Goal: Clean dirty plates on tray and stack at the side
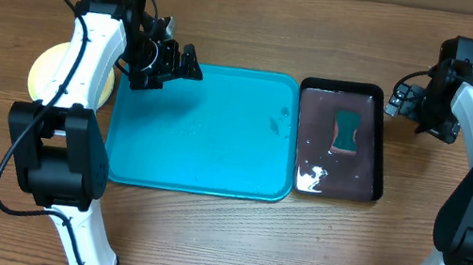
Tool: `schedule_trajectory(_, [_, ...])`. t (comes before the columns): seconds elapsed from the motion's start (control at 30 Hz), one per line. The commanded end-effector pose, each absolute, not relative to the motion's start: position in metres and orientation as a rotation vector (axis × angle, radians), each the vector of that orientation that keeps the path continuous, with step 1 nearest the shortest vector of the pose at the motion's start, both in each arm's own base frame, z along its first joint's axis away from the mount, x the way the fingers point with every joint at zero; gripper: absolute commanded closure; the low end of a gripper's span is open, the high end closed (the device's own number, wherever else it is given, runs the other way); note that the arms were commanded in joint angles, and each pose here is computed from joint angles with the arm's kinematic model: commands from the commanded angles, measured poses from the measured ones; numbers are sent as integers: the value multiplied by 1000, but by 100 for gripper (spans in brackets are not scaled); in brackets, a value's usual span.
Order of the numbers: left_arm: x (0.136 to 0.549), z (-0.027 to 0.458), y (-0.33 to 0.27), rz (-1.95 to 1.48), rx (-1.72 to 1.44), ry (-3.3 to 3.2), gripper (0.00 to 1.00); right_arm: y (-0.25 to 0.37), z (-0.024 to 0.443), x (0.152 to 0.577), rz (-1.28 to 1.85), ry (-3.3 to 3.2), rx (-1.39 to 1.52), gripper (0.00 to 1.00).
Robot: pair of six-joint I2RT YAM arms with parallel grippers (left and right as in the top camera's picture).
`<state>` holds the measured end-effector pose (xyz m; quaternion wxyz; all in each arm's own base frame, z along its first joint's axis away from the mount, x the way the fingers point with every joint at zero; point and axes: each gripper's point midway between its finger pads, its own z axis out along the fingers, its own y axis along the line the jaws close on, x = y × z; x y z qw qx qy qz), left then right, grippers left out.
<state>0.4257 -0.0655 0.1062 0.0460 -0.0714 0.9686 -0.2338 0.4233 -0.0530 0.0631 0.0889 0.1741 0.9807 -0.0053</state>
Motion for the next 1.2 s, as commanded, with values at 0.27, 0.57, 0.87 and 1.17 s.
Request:
schedule_trajectory(0.27, [431,126,-65,-693,-159,2901,0,-41,166,430,14,2670,444,0])
schedule_trajectory(0.57, [431,126,-65,-693,-159,2901,0,-10,367,348,100,2159,291,0])
schedule_trajectory(0.87, [431,126,-65,-693,-159,2901,0,7,479,202,187,1726,176,0])
schedule_trajectory(1.17, [431,126,-65,-693,-159,2901,0,-2,482,105,195,1534,162,0])
